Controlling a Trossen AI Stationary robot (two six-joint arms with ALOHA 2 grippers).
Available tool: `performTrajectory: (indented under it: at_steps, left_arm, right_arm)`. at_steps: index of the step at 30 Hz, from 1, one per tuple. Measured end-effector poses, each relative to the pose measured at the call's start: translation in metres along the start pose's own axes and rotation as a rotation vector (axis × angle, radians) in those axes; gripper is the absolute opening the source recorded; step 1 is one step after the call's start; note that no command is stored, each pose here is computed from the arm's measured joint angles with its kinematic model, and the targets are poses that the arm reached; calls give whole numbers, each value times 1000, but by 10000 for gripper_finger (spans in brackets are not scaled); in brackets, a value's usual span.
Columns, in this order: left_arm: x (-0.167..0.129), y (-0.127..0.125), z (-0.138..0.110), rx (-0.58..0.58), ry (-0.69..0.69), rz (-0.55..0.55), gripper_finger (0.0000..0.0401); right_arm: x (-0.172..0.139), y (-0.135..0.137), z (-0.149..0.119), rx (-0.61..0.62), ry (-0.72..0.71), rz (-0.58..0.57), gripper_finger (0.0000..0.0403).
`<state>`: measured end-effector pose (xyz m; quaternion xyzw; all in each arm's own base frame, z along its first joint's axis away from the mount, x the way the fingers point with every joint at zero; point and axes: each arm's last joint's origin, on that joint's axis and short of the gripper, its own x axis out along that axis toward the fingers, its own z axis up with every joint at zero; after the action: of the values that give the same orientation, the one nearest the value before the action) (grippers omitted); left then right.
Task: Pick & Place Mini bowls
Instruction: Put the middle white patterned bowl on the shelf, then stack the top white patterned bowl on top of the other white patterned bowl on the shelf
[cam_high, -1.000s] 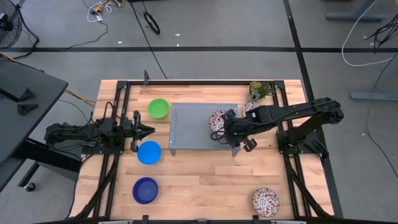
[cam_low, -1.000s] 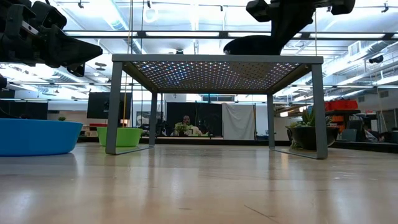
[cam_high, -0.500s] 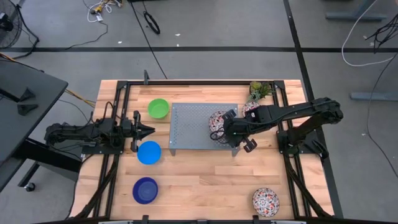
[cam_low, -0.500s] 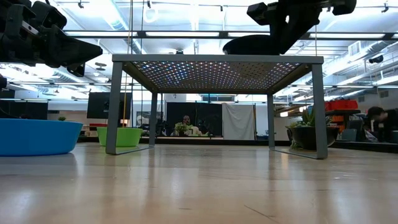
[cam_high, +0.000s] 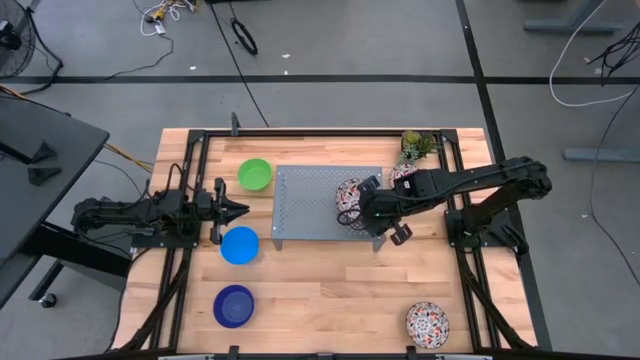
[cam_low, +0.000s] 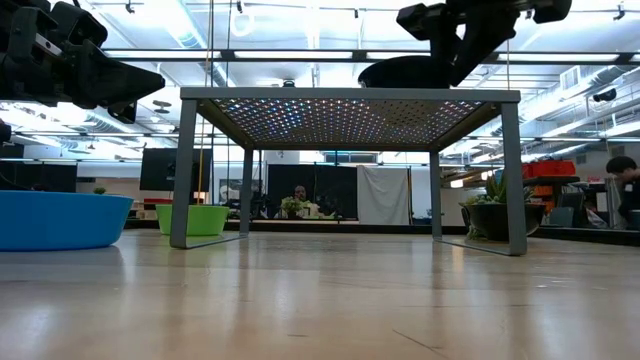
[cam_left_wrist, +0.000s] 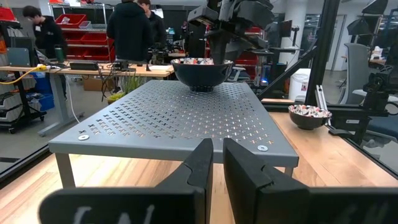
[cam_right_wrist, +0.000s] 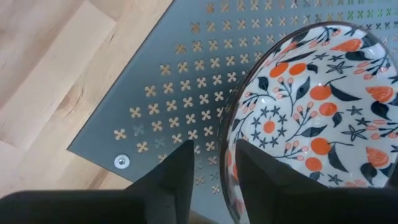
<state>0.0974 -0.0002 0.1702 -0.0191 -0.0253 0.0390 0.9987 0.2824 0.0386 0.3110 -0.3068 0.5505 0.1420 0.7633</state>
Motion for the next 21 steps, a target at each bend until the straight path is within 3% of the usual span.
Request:
performTrajectory:
  at_steps: [10,21]
  left_arm:
    - [0,0,0,0,0,0,44]
    - [0,0,0,0,0,0,44]
  right_arm:
    - [-10,0,-3,11,-39,-23,162]
    - [-42,3,-15,78,-128,-96,164]
